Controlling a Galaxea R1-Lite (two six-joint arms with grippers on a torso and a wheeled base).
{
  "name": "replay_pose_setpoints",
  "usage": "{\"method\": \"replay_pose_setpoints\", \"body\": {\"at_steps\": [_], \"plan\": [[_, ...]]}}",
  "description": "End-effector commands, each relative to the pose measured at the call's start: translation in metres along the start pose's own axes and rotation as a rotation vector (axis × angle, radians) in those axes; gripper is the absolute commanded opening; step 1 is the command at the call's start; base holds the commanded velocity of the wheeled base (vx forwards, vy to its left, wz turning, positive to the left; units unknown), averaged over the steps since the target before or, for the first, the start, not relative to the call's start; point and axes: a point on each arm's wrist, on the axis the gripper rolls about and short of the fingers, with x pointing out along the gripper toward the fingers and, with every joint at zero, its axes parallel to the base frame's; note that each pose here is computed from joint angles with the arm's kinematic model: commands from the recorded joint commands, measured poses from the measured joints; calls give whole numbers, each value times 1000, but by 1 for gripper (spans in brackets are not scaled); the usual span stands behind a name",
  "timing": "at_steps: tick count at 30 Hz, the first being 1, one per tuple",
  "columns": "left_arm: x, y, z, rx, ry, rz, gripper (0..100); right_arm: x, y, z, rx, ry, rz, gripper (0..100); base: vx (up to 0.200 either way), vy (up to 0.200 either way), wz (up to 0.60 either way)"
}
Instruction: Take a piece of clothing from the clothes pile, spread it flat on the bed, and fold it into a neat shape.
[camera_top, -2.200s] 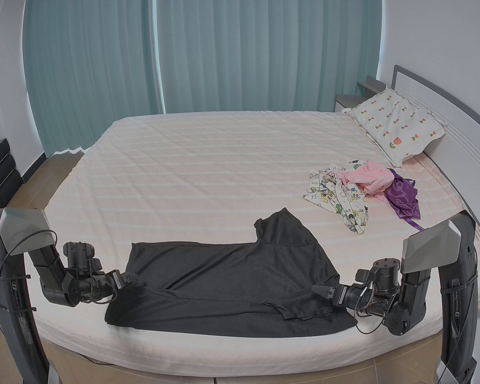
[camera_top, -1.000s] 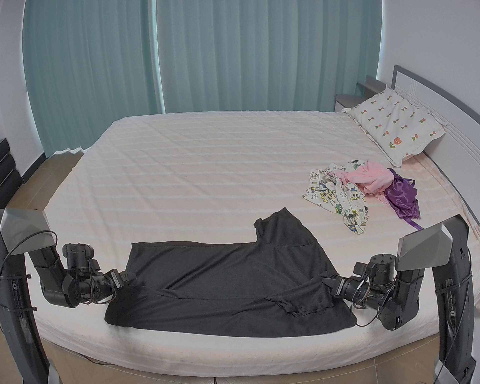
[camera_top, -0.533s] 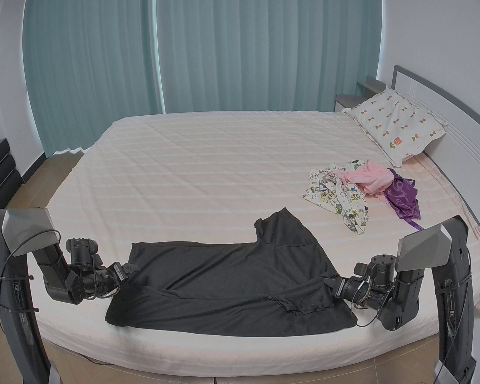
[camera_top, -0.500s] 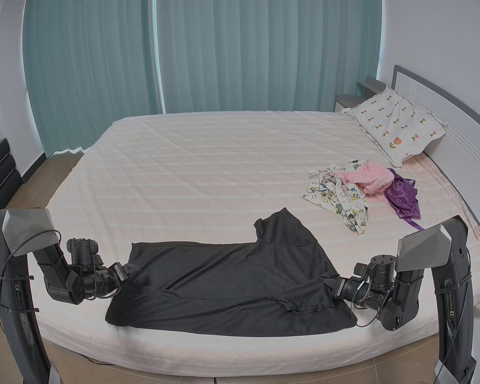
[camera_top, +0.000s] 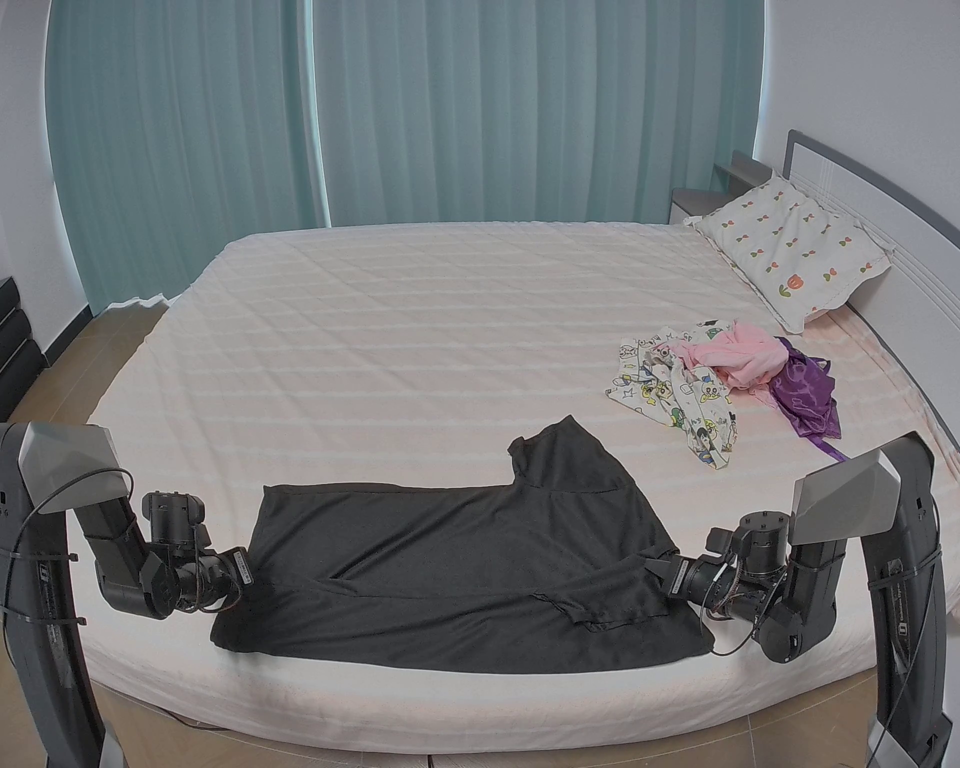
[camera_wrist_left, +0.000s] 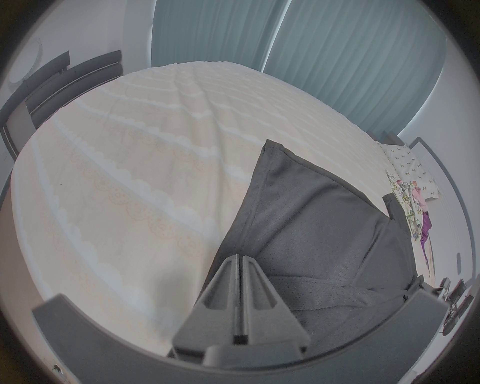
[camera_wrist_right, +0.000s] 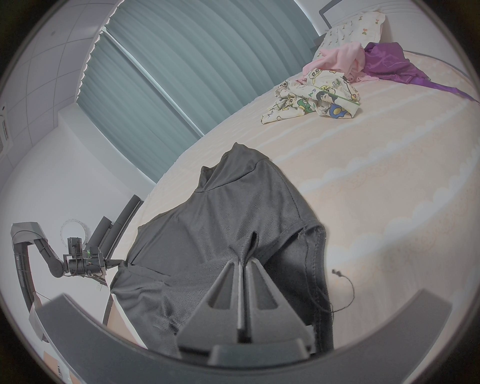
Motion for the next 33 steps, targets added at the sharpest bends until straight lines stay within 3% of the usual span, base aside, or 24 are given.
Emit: {"method": "replay_pose_setpoints", "body": {"at_steps": [1,3,8,23,24,33], "plan": [[3,3,-2,-5,6,9,0,0,0,0,-1,0,-1,0,0,0,0],[3,3,-1,-9,0,10,0,0,1,0,-1,-2,-1,0,0,0,0],[5,8,17,-103,-122,72,0,0,0,1,-2,-12,-10,0,0,0,0],[12,12,8,-98,-92,89,0,3,-2,-3,-1,-2,-15,0,0,0,0],[13,11,7,-98,-85,84,100,3,-2,-3,-1,-1,-16,100,0,0,0],[10,9,12,-106,-104,67,100,1,-5,3,6,-22,-22,100,0,0,0]]}}
